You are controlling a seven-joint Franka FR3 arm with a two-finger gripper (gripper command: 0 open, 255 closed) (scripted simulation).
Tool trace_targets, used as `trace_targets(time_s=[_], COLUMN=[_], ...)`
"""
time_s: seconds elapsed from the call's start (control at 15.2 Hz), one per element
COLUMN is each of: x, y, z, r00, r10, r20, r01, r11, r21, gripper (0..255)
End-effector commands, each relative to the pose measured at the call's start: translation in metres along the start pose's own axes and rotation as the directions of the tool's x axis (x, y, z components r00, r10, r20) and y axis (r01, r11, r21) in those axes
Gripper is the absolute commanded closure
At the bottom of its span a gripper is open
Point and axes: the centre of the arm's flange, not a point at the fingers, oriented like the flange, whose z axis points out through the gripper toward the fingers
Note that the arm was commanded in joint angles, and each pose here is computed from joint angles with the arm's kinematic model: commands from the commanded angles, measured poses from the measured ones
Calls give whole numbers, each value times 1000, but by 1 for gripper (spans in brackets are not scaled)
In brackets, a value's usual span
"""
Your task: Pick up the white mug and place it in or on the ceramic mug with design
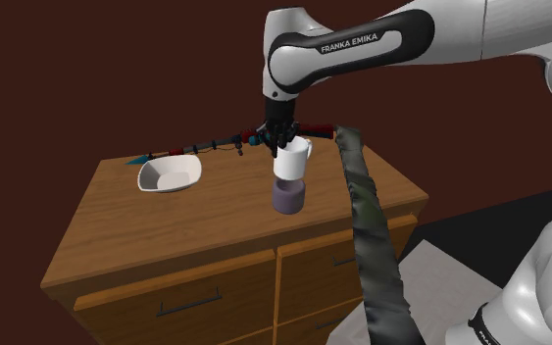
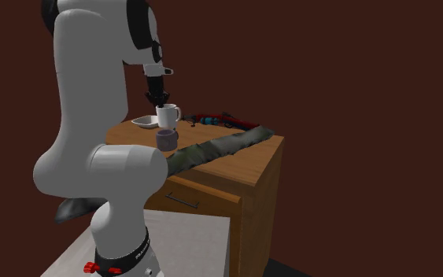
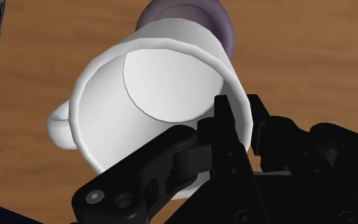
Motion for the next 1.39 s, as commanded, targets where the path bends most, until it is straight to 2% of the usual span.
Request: trace_targets(time_s=[0.0, 0.13, 0.66, 0.73, 1.06, 1.32], x=[0, -1, -1, -1, -1, -1], y=[0, 0, 0, 0, 0, 0], z=[11, 23, 23, 23, 23, -27], r00=[1000, 1000, 1000, 1000, 1000, 1000], r10=[0, 0, 0, 0, 0, 0], r20=[-1, -1, -1, -1, -1, -1], r01=[0, 0, 0, 0, 0, 0], r11=[1000, 1000, 1000, 1000, 1000, 1000], r21=[0, 0, 0, 0, 0, 0], gripper=[255, 255, 255, 0, 0, 0])
